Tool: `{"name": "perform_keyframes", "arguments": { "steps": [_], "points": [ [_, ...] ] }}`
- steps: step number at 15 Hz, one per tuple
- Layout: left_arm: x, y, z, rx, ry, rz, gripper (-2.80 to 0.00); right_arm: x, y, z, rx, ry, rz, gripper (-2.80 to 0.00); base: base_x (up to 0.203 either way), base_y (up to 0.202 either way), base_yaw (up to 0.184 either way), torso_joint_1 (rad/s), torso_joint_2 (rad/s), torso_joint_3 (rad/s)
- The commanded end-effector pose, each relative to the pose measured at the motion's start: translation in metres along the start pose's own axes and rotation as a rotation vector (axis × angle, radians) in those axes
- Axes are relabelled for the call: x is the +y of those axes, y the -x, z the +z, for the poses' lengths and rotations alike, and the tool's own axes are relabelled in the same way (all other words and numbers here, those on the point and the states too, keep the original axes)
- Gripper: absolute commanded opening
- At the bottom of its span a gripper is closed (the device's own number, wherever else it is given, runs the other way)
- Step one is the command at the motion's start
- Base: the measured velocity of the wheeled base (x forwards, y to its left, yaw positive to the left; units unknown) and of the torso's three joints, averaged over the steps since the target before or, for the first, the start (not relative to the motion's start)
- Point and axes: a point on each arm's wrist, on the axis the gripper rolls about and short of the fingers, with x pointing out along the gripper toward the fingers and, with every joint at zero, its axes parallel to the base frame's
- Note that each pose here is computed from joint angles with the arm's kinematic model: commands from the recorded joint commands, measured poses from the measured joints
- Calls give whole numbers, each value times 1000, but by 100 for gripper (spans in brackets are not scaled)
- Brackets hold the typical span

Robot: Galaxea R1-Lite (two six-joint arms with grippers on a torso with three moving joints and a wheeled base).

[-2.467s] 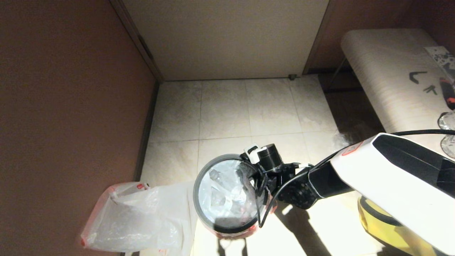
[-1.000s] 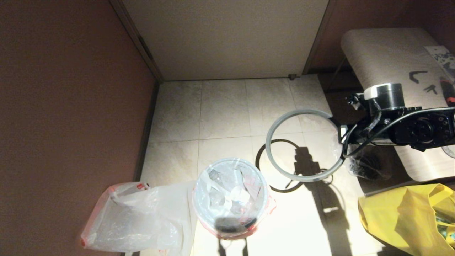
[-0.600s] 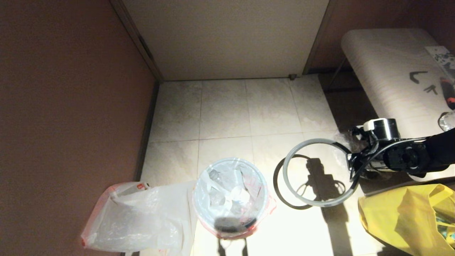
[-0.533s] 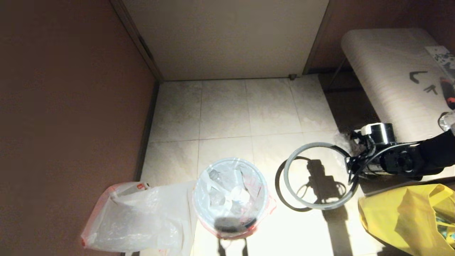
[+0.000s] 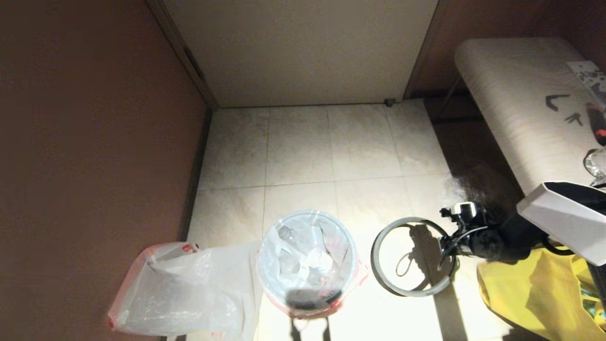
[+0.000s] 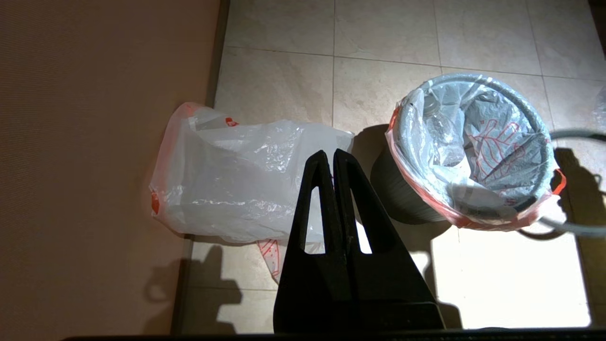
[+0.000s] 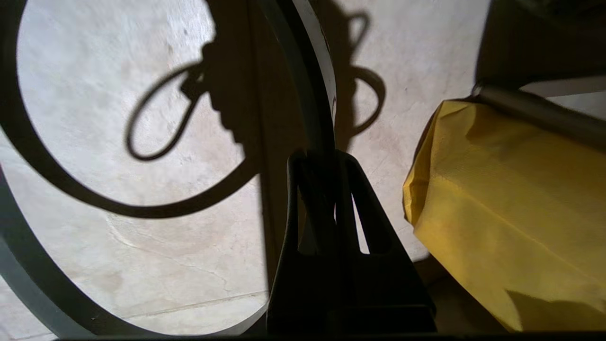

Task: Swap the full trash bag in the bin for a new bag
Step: Place the trash can ring on the floor

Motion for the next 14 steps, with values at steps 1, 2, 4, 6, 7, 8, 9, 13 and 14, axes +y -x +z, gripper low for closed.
{"name": "perform_keyframes", "arguments": {
  "steps": [1, 2, 4, 6, 7, 8, 9, 13, 14],
  "points": [
    [0, 0, 0, 2, 1, 2, -280, 12, -33, -35, 90, 28, -4, -280, 0, 0, 0, 0, 0, 0],
    [0, 0, 0, 1, 1, 2, -280, 14, -39, -43, 111, 36, -10, -280, 0, 0, 0, 0, 0, 0],
    [0, 0, 0, 1, 1, 1, -280, 16, -46, -60, 159, 54, -11, -280, 0, 0, 0, 0, 0, 0],
    [0, 0, 0, 2, 1, 2, -280, 23, -56, -81, 205, 73, -40, 0, 0, 0, 0, 0, 0, 0],
    [0, 0, 0, 0, 1, 1, -280, 28, -59, -82, 170, 71, -56, 0, 0, 0, 0, 0, 0, 0],
    [0, 0, 0, 0, 1, 1, -280, 35, -58, -81, 122, 69, -53, 0, 0, 0, 0, 0, 0, 0],
    [0, 0, 0, 0, 1, 1, -280, 42, -54, -81, 107, 79, -47, 0, 0, 0, 0, 0, 0, 0],
    [0, 0, 0, 0, 1, 1, -280, 52, -7, -51, 36, 36, -18, 0, 0, 0, 0, 0, 0, 0],
    [0, 0, 0, 0, 1, 1, -280, 55, 10, -41, 10, 4, -5, 0, 0, 0, 0, 0, 0, 0]
  ]
}}
